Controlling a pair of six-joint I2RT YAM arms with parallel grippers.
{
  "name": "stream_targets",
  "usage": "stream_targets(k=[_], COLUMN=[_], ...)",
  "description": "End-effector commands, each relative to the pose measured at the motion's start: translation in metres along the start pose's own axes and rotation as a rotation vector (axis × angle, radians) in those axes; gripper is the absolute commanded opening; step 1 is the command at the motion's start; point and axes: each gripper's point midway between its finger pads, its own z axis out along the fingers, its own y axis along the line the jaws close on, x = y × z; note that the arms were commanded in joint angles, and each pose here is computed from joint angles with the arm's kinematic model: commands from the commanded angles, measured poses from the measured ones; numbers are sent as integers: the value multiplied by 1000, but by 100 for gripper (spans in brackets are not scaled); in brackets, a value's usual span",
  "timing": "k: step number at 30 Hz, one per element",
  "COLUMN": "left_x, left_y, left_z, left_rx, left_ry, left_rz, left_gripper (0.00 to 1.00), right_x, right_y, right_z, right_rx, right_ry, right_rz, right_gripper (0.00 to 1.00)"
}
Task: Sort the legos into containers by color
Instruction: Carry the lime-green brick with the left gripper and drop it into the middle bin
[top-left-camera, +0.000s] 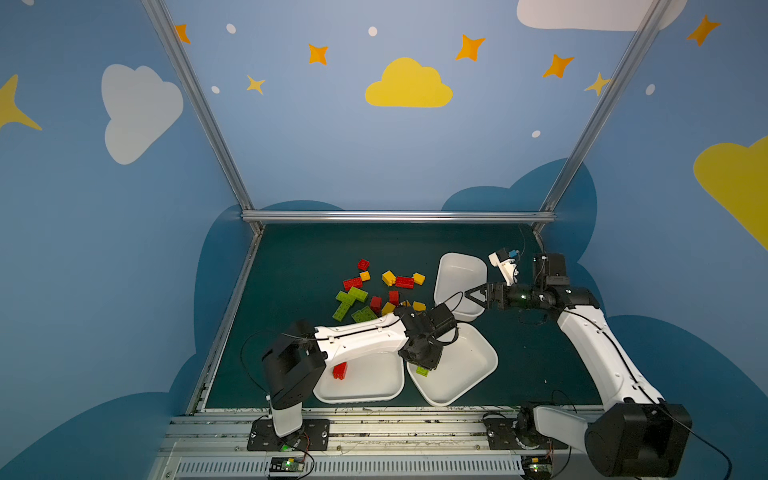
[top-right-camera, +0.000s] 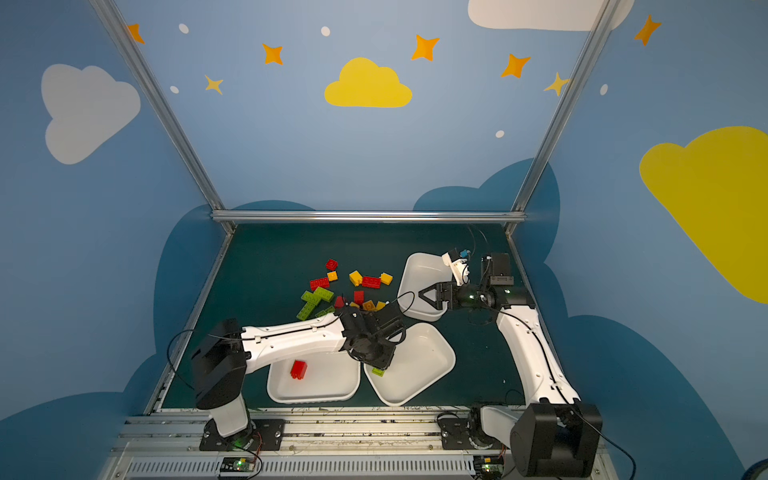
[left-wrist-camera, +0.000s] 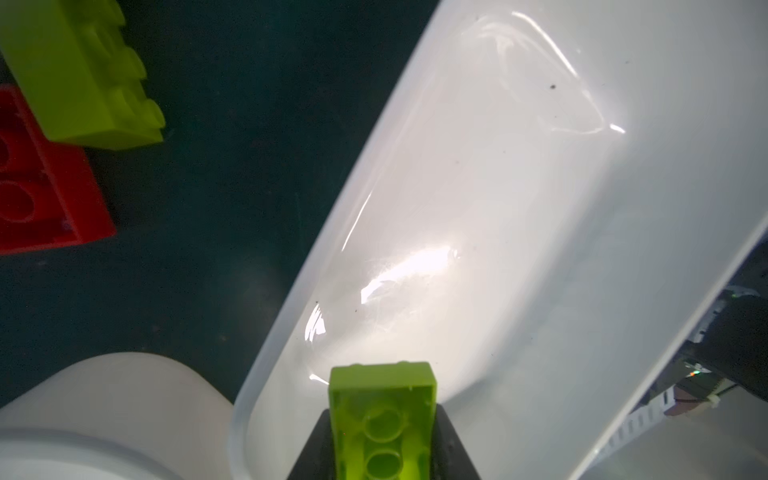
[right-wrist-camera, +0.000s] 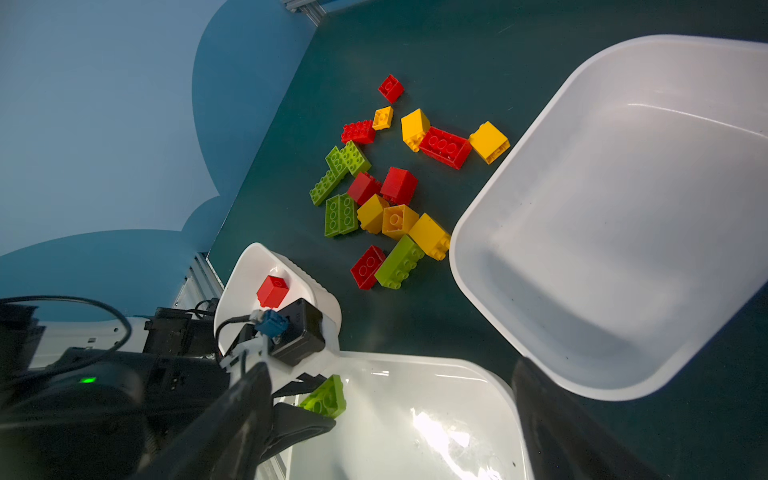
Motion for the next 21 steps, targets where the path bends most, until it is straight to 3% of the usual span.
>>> stream_targets(k=[1,7,12,21], left_x=[4,5,-2,-36], left_y=[-2,-6,2,88], left_z=[10,-1,-33,-81], left_rx=[10,33,-5,-52], left_ry=[14,7,-16,-96], left_rz=[13,29,38,-29], left_gripper=[35,59,70,80], right_x=[6,8,6,-3], right_y=[1,2,6,24], right_z=[-2,-2,-4,-6], right_rx=[4,-2,-15,-74], right_ry=[6,11,2,-28], right_rz=[-4,1,-3,-25], right_gripper=[89,89,89,89])
